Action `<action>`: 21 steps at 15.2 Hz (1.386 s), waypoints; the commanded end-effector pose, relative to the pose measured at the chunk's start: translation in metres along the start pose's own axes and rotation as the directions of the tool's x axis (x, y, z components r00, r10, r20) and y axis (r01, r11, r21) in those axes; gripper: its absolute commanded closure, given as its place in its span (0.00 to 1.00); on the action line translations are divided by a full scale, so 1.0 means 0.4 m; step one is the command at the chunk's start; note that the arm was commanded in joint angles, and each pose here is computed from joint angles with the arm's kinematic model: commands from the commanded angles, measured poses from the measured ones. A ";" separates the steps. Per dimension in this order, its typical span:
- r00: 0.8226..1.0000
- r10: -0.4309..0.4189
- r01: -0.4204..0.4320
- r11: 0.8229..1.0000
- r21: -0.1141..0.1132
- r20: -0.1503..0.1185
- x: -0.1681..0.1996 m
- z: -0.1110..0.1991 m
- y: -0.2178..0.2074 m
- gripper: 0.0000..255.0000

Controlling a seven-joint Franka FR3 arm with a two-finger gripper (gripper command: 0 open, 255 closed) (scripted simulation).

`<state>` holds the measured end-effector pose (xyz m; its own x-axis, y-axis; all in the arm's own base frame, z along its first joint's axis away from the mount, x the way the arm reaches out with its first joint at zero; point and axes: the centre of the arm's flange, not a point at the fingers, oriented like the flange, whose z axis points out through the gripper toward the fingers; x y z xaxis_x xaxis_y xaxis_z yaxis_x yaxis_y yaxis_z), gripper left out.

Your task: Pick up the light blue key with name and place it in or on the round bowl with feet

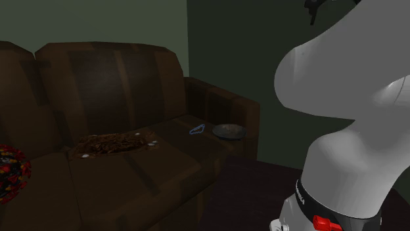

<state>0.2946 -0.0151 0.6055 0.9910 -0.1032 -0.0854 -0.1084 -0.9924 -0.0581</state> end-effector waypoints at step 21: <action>0.992 0.125 -0.125 0.992 -0.007 0.002 0.143 0.440 -0.473 0.00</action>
<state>0.3557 0.1675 0.4438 0.9712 -0.2186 -0.0945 -0.2230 -0.9740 -0.0396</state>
